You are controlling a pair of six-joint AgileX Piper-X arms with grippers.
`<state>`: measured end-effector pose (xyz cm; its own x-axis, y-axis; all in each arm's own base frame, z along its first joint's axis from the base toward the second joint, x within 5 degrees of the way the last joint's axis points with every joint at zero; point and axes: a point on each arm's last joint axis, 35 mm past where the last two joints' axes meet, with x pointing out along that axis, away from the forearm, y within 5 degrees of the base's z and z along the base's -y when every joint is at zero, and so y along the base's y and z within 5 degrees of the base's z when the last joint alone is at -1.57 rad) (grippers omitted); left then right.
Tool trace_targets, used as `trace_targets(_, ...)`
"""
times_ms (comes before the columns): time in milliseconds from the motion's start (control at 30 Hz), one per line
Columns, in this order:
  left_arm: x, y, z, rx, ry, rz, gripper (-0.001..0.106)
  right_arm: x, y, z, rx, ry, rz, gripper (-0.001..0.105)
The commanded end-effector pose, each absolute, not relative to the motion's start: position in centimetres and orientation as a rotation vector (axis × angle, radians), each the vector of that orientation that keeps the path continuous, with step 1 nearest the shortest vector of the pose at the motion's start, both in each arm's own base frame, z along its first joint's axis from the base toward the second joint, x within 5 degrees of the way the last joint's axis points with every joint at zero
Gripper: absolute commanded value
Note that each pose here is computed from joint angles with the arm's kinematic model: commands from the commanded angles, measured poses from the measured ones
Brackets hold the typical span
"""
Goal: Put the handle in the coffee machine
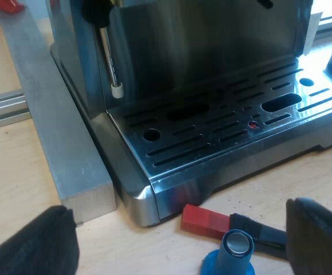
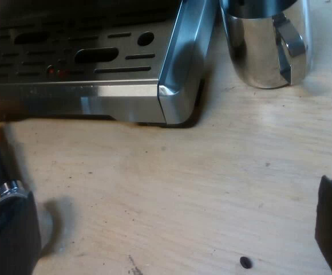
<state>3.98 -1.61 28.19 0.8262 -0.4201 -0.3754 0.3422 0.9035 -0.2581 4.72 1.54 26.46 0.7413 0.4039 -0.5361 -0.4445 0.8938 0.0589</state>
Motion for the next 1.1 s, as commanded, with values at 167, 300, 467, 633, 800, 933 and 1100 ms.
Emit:
trace_targets(167,3.9,-1.7,28.4,-0.219,0.441,-0.422,0.076,4.4,2.0,26.9,-0.054,0.528,0.599,0.105)
trace_targets(300,3.2,-1.6,29.5,-0.242,0.465,-0.427,0.076,4.0,1.9,28.3,-0.015,0.501,0.591,0.105)
trace_targets(467,2.4,-1.7,32.1,-0.239,0.408,-0.484,0.080,3.1,2.0,30.1,0.068,0.537,0.616,0.103)
trace_targets(633,2.0,-1.8,34.2,-0.233,0.383,-0.555,0.084,2.6,2.2,32.1,0.133,0.584,0.651,0.094)
trace_targets(800,2.6,-2.1,34.5,-0.220,0.419,-0.625,0.084,2.9,2.5,33.2,0.166,0.670,0.734,0.095)
trace_targets(933,3.0,-2.4,34.5,-0.198,0.446,-0.676,0.084,3.8,2.9,33.5,0.206,0.748,0.768,0.095)
trace_targets(1100,3.6,-2.9,34.3,-0.140,0.477,-0.745,0.084,5.1,3.8,33.4,0.297,0.891,0.844,0.095)
